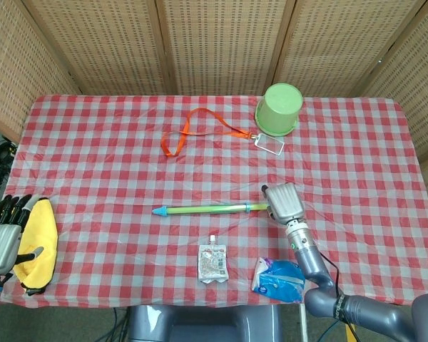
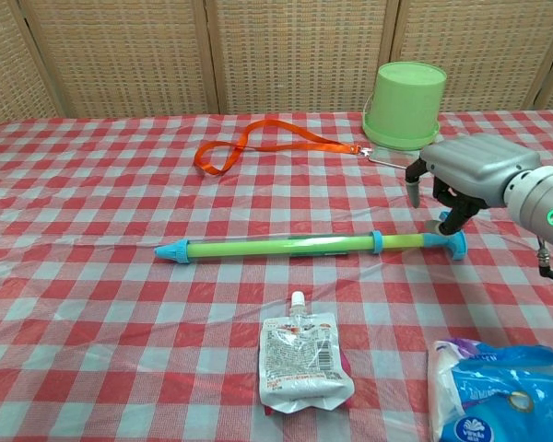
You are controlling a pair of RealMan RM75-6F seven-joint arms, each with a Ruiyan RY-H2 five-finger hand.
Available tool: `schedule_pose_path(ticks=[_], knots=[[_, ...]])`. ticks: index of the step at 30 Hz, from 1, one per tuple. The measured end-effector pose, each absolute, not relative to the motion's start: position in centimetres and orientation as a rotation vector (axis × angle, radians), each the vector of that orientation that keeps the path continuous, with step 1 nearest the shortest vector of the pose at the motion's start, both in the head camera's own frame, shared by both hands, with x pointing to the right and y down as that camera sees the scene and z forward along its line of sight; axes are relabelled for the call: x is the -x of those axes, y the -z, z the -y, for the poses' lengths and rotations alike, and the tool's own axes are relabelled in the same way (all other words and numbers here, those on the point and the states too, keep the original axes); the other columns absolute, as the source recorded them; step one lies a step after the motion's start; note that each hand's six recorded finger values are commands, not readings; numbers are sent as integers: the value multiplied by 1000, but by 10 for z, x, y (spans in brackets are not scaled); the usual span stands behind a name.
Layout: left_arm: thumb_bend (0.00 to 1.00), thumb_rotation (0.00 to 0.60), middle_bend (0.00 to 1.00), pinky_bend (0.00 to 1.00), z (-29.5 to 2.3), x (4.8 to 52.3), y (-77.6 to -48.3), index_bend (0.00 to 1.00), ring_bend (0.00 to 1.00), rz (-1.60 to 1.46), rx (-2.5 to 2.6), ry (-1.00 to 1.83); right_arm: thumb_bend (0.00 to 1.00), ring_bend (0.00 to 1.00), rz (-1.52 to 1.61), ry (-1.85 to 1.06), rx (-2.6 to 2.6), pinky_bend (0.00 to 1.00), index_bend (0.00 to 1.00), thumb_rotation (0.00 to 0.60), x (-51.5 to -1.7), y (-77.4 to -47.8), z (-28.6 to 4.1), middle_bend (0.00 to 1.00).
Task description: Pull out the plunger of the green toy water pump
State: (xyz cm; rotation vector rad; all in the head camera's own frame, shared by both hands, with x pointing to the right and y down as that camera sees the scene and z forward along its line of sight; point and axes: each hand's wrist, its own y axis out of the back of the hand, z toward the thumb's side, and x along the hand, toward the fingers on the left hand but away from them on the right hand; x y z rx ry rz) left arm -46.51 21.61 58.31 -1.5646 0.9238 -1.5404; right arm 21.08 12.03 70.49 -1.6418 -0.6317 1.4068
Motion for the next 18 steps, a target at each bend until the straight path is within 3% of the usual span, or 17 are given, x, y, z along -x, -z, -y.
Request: schedule_pose_path(ticks=[18], knots=[[68, 600, 0, 0, -218, 461, -588, 0, 0, -895, 1560, 1551, 503, 898, 595, -1479, 1657, 650, 473, 600, -226, -732, -127, 972]])
